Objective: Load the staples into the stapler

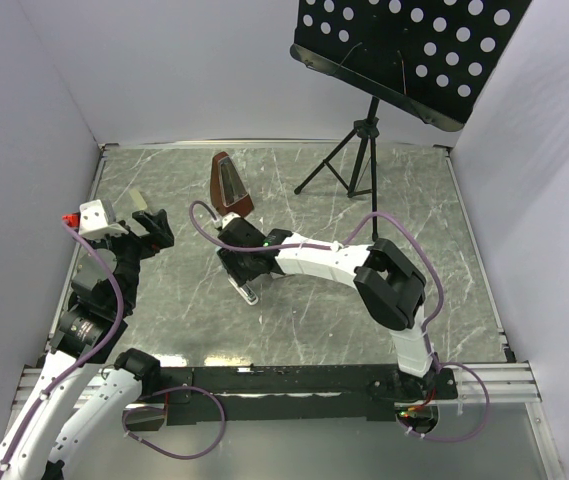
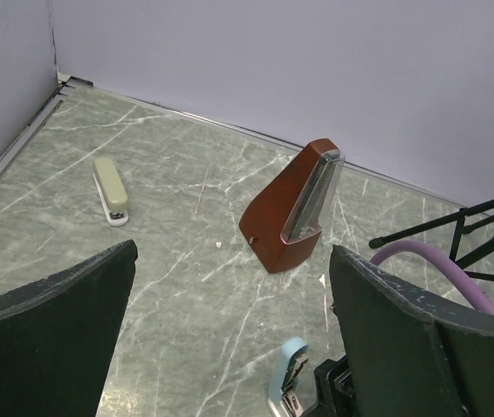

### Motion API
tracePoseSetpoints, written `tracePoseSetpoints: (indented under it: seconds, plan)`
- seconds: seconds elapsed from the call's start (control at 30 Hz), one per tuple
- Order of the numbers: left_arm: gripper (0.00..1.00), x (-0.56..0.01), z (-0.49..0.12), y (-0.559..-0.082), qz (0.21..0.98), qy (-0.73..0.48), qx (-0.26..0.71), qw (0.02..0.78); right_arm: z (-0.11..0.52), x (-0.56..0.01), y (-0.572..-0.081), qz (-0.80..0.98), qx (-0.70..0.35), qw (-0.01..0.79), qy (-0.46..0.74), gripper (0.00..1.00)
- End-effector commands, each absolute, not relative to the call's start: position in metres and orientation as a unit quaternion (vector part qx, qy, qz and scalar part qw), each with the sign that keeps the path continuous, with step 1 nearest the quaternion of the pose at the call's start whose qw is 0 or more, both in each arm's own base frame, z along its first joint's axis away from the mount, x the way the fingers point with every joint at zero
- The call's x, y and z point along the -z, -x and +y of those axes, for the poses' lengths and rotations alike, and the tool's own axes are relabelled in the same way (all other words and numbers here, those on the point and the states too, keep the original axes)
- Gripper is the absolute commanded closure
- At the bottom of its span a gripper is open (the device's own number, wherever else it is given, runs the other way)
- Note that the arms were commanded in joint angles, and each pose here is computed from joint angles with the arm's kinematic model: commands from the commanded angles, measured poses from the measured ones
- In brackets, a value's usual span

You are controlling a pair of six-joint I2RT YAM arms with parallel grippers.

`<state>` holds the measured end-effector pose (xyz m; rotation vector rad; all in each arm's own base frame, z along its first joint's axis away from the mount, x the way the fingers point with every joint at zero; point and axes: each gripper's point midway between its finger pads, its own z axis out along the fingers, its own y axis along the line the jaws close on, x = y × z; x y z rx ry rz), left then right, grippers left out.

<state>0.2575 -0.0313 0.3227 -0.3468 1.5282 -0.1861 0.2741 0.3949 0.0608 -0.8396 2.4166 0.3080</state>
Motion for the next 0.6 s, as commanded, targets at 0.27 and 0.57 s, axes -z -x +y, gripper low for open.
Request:
tracePoseSetpoints:
  seconds: [0.27,0.57]
  plan:
    - [0.03,-0.33,-0.032,-0.257,0.674,0.159,0.091,0.715,0.4,-0.061,-0.279,0.899,-0.118,0.28,0.316,0.43]
    - [0.03,-0.331,-0.031,-0.257,0.673,0.159,0.092,0.716,0.397,-0.052,-0.277,0.901,-0.112,0.27,0.32,0.43]
